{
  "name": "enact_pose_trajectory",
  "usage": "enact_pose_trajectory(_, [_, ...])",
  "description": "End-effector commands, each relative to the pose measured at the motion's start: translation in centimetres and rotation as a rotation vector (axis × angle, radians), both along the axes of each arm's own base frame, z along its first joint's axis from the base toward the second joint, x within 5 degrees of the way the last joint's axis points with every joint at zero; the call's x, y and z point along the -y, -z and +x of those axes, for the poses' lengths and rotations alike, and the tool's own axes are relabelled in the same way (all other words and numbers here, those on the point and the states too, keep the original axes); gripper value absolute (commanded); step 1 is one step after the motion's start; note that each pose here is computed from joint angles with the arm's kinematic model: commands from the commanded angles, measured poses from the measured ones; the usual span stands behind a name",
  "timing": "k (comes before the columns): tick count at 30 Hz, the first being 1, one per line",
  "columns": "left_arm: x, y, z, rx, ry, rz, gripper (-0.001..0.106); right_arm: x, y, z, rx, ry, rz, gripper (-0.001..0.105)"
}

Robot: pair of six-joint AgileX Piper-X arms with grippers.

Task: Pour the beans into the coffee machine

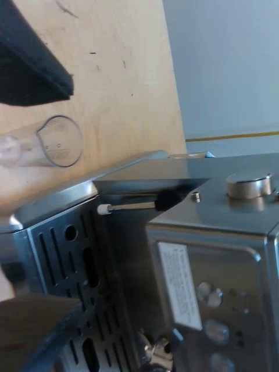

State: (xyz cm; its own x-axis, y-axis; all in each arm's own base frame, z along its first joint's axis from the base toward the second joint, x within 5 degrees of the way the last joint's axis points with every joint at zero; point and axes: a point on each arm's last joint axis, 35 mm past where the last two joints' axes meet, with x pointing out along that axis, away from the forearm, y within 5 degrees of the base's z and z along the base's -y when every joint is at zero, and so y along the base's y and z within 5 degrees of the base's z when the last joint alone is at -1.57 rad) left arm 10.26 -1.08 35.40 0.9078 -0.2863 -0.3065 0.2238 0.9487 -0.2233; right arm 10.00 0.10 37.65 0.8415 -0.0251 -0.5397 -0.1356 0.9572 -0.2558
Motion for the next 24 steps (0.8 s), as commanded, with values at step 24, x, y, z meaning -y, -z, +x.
enact_pose_trajectory(24, [-0.2,-0.6,-9.9,0.235,-0.02,-0.004,0.069,0.3,-0.4,-8.9,0.154,0.007,-0.013,0.079])
